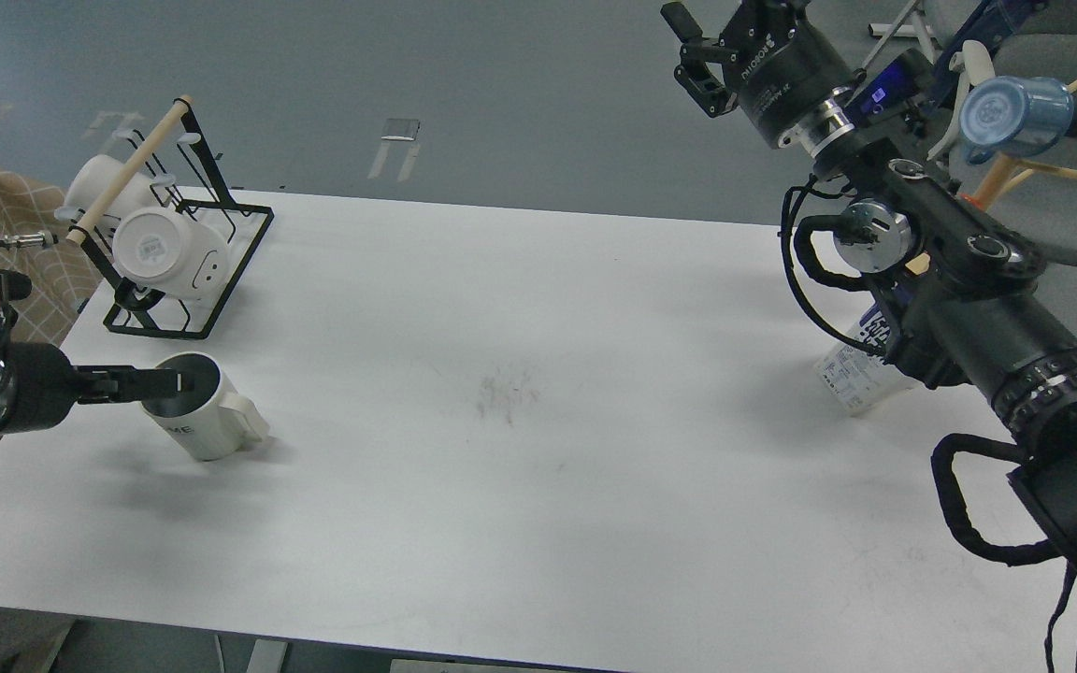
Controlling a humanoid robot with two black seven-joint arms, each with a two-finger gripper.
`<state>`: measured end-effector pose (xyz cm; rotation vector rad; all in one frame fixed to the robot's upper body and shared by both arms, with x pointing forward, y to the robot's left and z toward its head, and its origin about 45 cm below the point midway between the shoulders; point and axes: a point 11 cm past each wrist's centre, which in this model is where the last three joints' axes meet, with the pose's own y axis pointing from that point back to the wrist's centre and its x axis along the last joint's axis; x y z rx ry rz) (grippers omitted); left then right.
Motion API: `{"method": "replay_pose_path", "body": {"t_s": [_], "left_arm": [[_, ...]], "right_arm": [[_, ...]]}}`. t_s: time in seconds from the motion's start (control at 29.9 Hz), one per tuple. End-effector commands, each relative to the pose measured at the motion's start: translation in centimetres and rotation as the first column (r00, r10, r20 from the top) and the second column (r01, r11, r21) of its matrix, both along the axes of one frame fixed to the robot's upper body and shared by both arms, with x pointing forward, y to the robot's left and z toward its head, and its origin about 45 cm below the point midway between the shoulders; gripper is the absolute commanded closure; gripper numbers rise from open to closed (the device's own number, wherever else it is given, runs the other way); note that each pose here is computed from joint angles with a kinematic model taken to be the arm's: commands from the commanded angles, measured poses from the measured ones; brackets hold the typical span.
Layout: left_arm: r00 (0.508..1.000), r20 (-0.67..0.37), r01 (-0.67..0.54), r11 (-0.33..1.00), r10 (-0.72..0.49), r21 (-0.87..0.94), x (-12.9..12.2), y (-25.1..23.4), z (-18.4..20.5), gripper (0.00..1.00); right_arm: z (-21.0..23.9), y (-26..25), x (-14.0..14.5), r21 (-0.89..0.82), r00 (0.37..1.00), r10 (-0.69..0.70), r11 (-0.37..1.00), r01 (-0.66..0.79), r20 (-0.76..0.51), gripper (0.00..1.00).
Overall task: Place cup and milk with both arms
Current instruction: 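Reach the left gripper down to the white mug lying on its side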
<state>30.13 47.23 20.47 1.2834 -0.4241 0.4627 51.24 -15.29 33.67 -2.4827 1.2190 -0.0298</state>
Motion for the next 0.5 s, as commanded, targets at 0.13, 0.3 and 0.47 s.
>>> {"method": "replay_pose_path", "body": {"t_s": [0.13, 0.3, 0.47], "left_arm": [[1.000, -0.004, -0.007, 1.000, 0.007, 0.001, -0.04, 0.17, -0.21, 0.16], [1.000, -0.020, -0.012, 1.000, 0.012, 0.002, -0.57, 0.34, -0.75, 0.47], [1.000, -0.025, -0.012, 1.000, 0.013, 0.006, -0.70, 0.35, -0.90, 0.93]], "right_arm": [[-0.31, -0.19, -0.04, -0.001, 1.000, -0.004, 1.000, 0.004, -0.006, 0.00], [-0.32, -0.13, -0.04, -0.001, 1.000, -0.004, 1.000, 0.004, -0.006, 0.00], [-0.34, -0.05, -0.06, 0.000, 1.000, -0.002, 1.000, 0.002, -0.006, 0.00]]}}
